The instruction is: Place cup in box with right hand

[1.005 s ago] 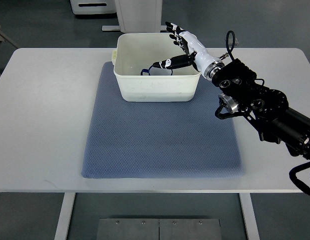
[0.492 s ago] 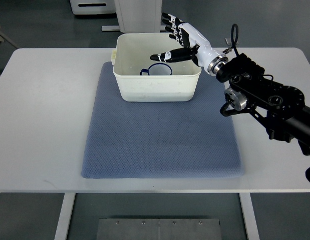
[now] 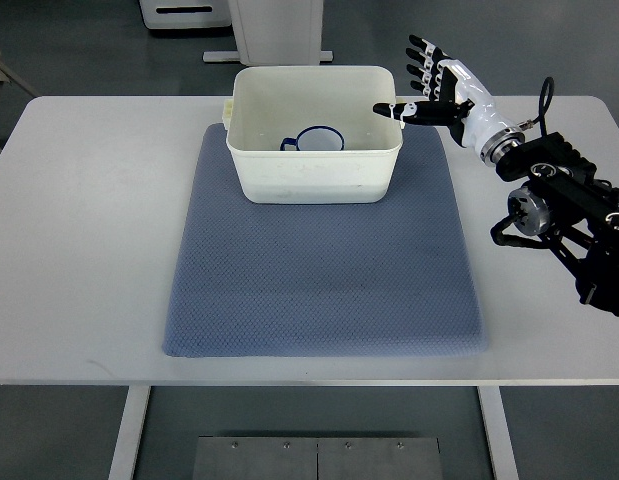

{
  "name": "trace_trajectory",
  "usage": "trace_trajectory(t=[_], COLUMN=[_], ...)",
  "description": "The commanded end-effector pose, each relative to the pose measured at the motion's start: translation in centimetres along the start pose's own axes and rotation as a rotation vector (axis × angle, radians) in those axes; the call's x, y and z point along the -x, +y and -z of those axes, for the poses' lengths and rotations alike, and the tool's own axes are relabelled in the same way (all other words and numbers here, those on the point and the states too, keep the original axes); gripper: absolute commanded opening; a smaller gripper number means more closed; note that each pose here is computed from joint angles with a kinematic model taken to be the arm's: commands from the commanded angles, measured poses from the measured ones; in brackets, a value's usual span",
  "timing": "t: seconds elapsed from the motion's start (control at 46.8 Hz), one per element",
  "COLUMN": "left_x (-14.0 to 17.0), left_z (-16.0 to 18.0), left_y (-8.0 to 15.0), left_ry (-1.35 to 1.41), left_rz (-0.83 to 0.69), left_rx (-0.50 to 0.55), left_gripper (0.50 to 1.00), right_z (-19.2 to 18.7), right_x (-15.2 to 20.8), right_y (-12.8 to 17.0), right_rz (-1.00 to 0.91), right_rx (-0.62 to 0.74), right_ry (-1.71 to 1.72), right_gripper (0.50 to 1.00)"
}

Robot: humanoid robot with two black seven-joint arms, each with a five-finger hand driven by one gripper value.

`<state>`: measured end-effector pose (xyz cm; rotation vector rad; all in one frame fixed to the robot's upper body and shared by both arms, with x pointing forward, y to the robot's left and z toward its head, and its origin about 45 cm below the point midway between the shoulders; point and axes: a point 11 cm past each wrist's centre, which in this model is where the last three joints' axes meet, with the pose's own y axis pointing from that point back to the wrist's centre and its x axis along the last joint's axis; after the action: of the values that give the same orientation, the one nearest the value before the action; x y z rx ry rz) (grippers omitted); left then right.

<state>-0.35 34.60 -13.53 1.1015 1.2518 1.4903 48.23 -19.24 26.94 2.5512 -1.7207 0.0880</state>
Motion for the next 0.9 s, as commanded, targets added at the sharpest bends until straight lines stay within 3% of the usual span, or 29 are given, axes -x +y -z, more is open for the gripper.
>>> trace_trajectory(t=[0.0,0.321,0.877], left_x=[0.0,0.0,0.0], left_z=[0.0,0.0,0.0], left_y=[0.0,0.0,0.0], left_ry=[0.000,0.000,0.000], left_rz=[0.000,0.000,0.000], left_rx=[0.000,0.000,0.000], left_gripper=[1.000,1.000,1.000], right_z=[-0.4,-2.8,-6.0], right_x=[-1.2,-3.8,-3.9], right_y=[0.5,2.3,4.0], right_rz=[-0.030,-0.122,-0.183], right_rx=[0.008,0.047,0.070], right_ry=[-0.023,-0.130,-0.249], right_gripper=[0.995,0.998,1.000])
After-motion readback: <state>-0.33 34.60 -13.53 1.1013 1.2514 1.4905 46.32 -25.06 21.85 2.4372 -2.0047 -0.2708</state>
